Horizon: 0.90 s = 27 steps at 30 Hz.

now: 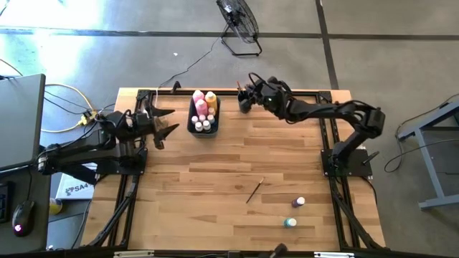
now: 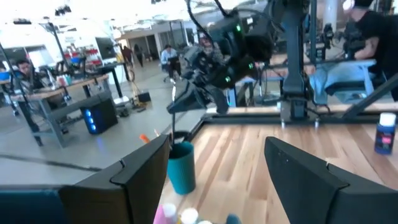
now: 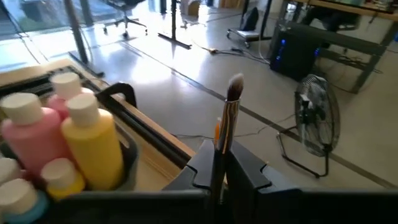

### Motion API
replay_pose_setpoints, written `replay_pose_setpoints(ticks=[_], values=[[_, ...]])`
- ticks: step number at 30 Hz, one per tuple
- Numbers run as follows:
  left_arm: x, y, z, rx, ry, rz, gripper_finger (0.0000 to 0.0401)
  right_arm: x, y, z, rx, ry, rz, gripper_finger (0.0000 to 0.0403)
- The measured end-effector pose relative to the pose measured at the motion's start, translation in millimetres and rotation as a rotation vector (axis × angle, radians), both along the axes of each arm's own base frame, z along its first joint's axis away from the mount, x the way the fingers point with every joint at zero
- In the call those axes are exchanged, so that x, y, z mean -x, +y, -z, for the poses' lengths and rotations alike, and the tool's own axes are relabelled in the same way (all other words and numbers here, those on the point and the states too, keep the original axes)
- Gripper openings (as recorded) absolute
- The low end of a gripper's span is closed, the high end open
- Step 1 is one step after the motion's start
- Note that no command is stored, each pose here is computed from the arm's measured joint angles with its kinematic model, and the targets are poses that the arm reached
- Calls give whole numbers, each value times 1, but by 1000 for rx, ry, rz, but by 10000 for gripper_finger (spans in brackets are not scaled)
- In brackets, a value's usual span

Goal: Pick & Place Paint Supplies
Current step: Put the silver paint brush into the green cup

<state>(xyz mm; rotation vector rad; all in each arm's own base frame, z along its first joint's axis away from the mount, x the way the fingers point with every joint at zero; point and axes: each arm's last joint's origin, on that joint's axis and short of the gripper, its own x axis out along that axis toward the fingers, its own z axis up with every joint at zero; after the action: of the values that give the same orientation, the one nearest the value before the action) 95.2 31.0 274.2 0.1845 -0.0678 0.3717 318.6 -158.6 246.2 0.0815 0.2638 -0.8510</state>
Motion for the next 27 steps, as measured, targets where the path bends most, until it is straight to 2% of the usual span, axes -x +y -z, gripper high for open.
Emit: replay_pose_setpoints(ticks=[5,18,27], values=[[1,0,2,8,19,1,260,-11,-9,10,-14,72,53,13],[0,0,3,24,28,7,260,-8,-12,21,-132,65,104,13],[0,0,3,24,27,7,260,-7,-12,23,-137,75,108,15]])
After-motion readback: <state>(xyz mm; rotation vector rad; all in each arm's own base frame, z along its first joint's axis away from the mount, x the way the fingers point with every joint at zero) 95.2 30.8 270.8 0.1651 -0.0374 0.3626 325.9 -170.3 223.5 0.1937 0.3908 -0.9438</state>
